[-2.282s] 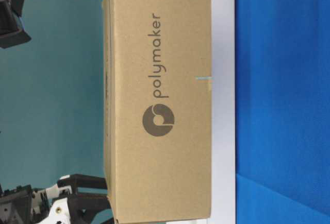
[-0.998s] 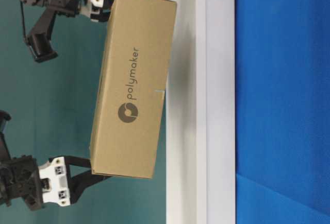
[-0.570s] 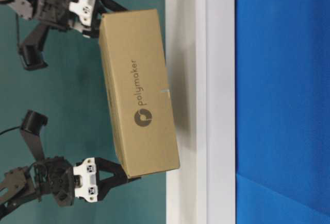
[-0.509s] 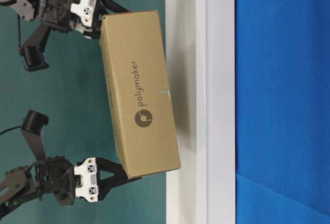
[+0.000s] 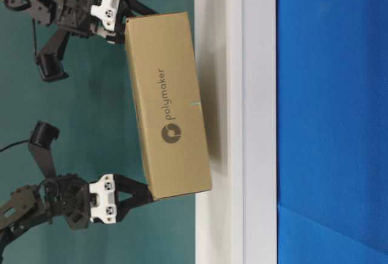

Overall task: Place the cardboard box on the stand after clamping it between your arms.
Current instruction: 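Lower the box onto the white stand with both grippers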

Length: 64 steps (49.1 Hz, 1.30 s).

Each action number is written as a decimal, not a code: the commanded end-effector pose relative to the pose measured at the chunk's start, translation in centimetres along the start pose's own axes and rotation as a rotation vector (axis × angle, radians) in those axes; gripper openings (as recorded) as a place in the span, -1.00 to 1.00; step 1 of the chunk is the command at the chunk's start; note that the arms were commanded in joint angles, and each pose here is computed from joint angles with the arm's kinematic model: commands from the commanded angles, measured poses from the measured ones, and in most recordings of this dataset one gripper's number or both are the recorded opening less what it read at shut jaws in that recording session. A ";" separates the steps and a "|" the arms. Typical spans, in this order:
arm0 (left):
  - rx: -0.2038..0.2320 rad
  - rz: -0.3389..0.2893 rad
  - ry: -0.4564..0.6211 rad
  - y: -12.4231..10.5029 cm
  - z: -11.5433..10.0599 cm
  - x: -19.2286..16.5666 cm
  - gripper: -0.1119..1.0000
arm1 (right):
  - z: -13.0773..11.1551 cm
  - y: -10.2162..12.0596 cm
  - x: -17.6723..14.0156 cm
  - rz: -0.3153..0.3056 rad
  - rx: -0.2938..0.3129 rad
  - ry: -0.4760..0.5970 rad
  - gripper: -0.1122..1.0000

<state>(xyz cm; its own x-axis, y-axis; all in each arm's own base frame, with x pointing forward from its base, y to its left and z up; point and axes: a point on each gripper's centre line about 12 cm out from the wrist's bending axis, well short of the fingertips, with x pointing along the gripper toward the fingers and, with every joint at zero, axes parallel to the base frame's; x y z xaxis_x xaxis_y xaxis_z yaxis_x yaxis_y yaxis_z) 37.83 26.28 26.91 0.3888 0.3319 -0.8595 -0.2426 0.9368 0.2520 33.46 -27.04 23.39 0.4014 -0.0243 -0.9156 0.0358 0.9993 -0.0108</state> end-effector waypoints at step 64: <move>0.006 0.024 -0.170 -1.8 0.2 1.6 0.76 | -0.4 0.6 5.1 0.039 -0.022 -0.049 0.96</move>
<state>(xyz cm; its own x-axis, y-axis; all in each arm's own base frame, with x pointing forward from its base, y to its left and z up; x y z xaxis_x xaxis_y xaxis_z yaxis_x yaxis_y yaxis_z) 36.92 25.72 23.87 0.4184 0.3441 -0.8406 -0.2375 0.9347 0.2644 33.33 -28.12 17.70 0.3771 -0.0031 -0.9262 -0.0023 1.0000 -0.0043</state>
